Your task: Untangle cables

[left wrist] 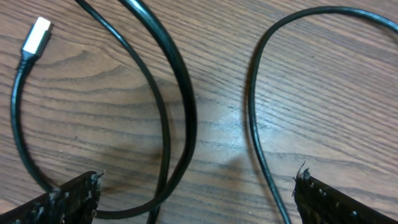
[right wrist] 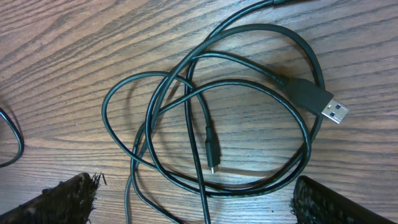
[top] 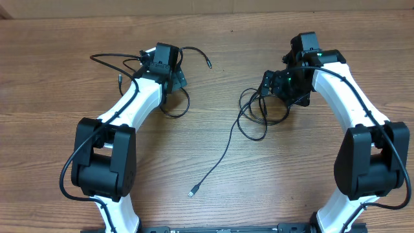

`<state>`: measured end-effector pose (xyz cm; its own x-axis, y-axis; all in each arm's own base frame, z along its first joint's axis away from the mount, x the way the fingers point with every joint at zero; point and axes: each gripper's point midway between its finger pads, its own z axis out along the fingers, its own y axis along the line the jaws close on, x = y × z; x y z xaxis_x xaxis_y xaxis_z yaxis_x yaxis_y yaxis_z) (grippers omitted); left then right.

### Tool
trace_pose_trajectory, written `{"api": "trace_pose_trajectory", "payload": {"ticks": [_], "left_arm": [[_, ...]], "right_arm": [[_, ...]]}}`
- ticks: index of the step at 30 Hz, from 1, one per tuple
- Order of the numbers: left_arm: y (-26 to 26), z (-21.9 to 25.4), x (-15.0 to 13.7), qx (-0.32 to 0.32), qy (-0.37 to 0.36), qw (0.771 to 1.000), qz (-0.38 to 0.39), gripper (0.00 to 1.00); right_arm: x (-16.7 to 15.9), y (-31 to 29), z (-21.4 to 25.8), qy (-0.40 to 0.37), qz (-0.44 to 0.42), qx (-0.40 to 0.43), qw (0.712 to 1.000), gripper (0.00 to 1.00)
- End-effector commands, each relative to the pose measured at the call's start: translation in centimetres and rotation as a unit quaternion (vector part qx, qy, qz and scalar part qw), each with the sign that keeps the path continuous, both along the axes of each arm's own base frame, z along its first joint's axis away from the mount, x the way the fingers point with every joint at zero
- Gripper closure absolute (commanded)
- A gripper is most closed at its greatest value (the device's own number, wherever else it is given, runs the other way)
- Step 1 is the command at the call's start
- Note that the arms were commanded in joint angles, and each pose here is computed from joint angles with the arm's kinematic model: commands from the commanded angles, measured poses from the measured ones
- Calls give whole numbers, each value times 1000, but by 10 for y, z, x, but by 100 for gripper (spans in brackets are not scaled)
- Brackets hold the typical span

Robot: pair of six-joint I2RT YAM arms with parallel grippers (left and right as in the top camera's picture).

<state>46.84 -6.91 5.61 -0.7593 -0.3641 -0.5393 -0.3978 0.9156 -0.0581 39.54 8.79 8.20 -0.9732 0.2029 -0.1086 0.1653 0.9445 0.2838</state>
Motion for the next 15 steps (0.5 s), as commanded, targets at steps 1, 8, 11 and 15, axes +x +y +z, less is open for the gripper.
{"api": "trace_pose_trajectory", "payload": {"ticks": [1,8,11,15], "left_arm": [[1,-15,-4,-13,14,1000,9,1],[-7,-41,-4,-37,37,999,-3,0],[-14,-45,2,-53,28,998,-10,1],[-25,-57,7,-75,29,996,-23,1]], "right_arm": [[2,-1,11,-17,2,-3,1000,0],[2,-1,11,-18,2,-3,1000,0],[2,-1,11,-18,2,-3,1000,0],[2,-1,11,-18,2,-3,1000,0]]}}
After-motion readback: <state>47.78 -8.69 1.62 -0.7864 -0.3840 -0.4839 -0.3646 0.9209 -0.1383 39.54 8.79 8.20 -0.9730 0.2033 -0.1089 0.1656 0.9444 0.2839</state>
